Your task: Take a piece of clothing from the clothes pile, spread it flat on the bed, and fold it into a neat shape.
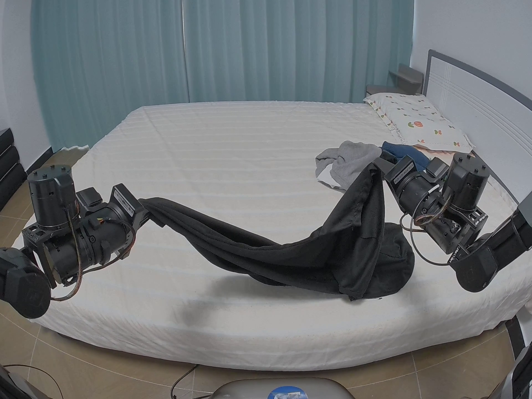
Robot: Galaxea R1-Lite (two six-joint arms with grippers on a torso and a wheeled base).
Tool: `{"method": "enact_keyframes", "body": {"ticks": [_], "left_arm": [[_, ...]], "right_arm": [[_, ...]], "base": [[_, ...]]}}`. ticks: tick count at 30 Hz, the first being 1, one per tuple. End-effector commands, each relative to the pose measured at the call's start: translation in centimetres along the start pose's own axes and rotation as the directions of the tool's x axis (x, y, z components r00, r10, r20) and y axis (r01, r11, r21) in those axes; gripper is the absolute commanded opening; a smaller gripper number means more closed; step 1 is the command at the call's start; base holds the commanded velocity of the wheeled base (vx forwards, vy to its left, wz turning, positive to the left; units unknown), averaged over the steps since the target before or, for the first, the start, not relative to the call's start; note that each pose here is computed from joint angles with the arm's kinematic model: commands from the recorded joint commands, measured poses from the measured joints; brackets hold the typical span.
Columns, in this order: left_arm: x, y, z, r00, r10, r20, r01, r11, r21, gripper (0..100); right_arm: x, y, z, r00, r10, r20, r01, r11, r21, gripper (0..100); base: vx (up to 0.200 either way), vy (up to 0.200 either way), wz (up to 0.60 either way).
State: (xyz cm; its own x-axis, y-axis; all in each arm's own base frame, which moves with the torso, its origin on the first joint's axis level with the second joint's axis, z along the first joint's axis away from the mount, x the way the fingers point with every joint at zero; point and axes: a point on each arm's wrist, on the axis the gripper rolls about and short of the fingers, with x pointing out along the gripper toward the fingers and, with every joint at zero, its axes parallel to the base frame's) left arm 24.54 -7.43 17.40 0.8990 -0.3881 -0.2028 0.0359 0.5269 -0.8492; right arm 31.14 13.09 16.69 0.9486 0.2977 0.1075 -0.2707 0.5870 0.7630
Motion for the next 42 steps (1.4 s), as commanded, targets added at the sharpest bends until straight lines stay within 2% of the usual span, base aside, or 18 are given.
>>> {"method": "enact_keyframes", "body": {"ticks": [1, 18, 30, 38, 42], "left_arm": [[-0.1, -0.1, 0.2, 1.0, -0.002, 0.008, 0.002, 1.0, 0.001, 0], [-0.3, 0.0, 0.5, 1.0, 0.002, 0.018, -0.002, 1.0, 0.002, 0], [-0.4, 0.0, 0.1, 1.0, -0.001, 0.006, 0.001, 1.0, 0.003, 0], [-0.6, -0.3, 0.0, 1.0, -0.009, 0.0, 0.009, 1.0, 0.007, 0], [-0.9, -0.5, -0.1, 1.0, -0.02, 0.002, 0.02, 1.0, 0.011, 0]], "right_arm": [[-0.2, 0.4, 0.3, 1.0, 0.01, 0.008, -0.01, 1.0, 0.001, 0], [-0.6, 0.3, 0.2, 1.0, 0.013, -0.016, -0.013, 1.0, -0.006, 0], [-1.3, 0.6, -0.4, 0.999, 0.021, -0.038, -0.022, 0.999, -0.041, 0], [-2.3, 1.6, -0.2, 0.998, 0.046, -0.042, -0.048, 0.998, -0.043, 0], [-3.1, 2.3, -0.7, 0.996, 0.075, -0.057, -0.079, 0.994, -0.076, 0]], "base": [[0.0, 0.2, 0.0], [0.0, 0.2, 0.0], [0.0, 0.0, 0.0], [-0.2, 0.0, 0.0], [-0.2, 0.0, 0.0]]}}
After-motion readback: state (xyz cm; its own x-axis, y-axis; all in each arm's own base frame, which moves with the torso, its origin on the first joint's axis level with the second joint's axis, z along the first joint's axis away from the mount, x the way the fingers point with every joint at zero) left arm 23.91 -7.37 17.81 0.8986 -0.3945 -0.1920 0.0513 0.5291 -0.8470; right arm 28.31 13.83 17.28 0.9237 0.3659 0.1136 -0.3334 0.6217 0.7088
